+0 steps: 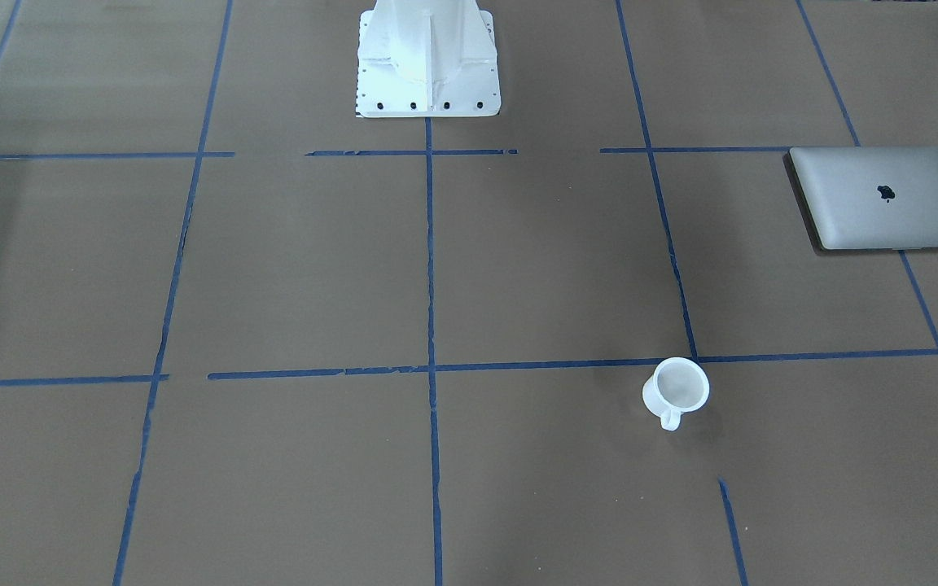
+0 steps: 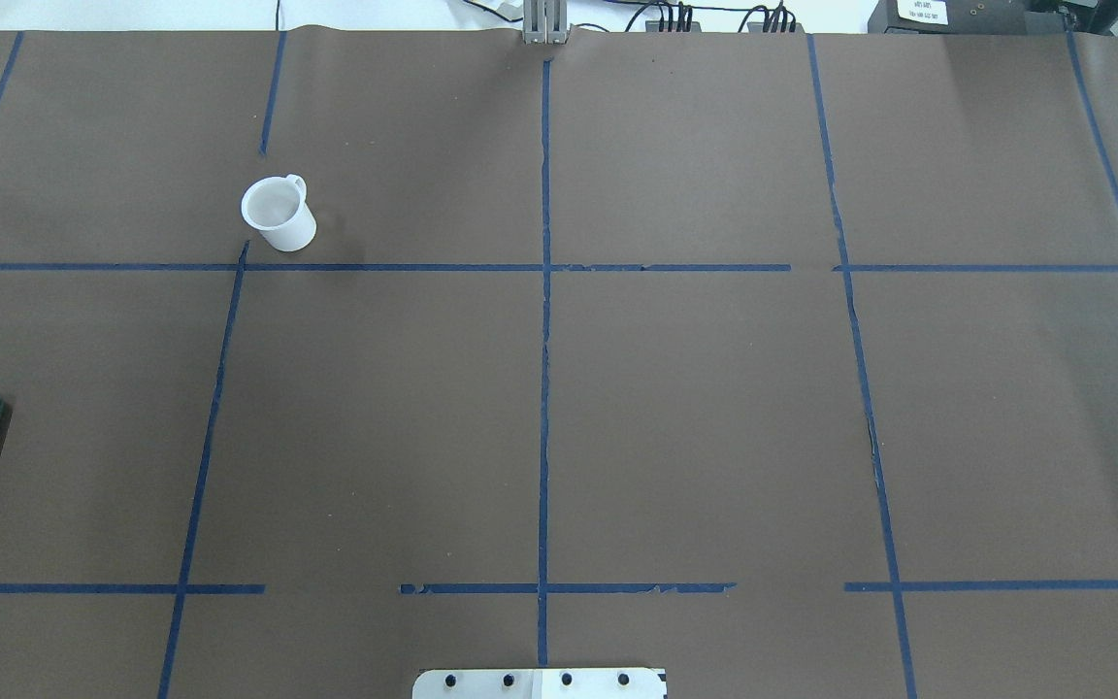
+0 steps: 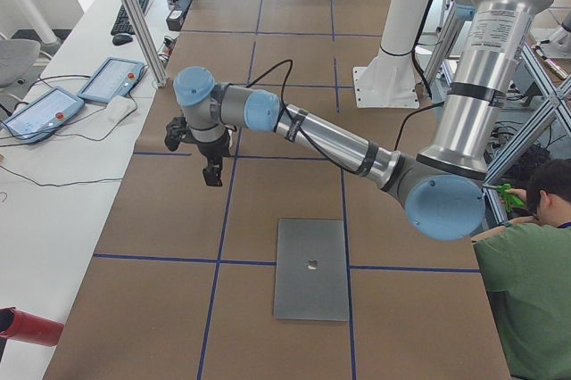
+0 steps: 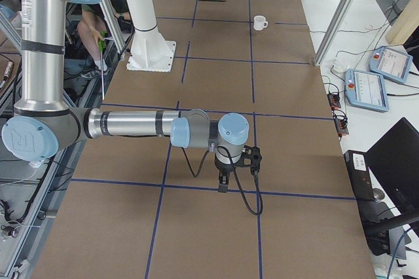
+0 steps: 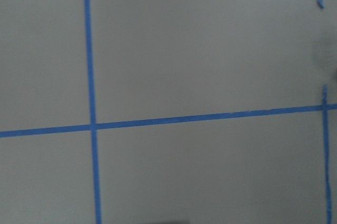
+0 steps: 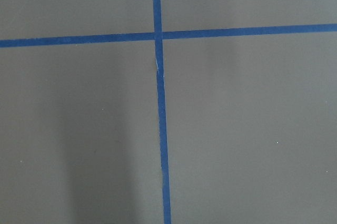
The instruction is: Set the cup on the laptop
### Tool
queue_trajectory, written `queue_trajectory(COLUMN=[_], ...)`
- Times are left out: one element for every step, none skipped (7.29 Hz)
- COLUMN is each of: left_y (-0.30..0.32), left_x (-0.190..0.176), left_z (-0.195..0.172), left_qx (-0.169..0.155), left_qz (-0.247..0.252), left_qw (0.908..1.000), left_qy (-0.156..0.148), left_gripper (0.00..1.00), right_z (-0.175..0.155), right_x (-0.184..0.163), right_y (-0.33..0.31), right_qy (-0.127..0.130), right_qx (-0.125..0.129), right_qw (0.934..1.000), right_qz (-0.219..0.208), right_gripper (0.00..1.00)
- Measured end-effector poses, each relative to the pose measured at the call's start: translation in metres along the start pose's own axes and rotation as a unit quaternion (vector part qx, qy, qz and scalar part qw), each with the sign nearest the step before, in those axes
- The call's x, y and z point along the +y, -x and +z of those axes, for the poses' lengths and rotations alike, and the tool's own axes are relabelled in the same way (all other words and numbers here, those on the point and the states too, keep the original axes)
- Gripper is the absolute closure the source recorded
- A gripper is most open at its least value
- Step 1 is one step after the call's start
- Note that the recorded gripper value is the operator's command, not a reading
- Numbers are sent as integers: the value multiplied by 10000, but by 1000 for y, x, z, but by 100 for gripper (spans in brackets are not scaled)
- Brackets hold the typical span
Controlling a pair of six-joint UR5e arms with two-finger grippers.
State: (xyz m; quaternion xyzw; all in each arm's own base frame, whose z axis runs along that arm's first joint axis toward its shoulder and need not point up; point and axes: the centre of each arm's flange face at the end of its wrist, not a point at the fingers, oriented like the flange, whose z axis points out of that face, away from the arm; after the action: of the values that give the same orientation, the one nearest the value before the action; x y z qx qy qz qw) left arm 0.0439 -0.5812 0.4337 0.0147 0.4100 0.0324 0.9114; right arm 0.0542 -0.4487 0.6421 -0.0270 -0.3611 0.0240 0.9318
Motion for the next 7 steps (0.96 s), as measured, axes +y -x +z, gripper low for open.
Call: queue_trajectory(left_y=[-58, -111, -145, -165, -186, -208, -224], left_x=[-13, -20, -22, -23, -22, -25, -42], left_z=[11, 27, 44, 53, 64, 84, 105], left_qx=[4, -65, -110, -58, 9, 46, 88], left_qz=[-82, -3, 125, 148, 84, 105, 192], left_qw=[9999, 9999, 9998, 9999, 9999, 9999, 9996], left_qy=[91, 156, 140, 20, -78, -114, -172], left_gripper=[0, 0, 0, 0, 0, 0, 0], right_z=[0, 0, 0, 0, 0, 0, 0], right_x=[0, 0, 0, 0, 0, 0, 0], right_y=[0, 0, 0, 0, 0, 0, 0], right_qy=[0, 0, 0, 0, -1, 0, 0], right_qx=[0, 0, 0, 0, 0, 0, 0], right_qw=[10000, 10000, 10000, 10000, 10000, 10000, 10000], right_qz=[0, 0, 0, 0, 0, 0, 0], right_gripper=[0, 0, 0, 0, 0, 0, 0])
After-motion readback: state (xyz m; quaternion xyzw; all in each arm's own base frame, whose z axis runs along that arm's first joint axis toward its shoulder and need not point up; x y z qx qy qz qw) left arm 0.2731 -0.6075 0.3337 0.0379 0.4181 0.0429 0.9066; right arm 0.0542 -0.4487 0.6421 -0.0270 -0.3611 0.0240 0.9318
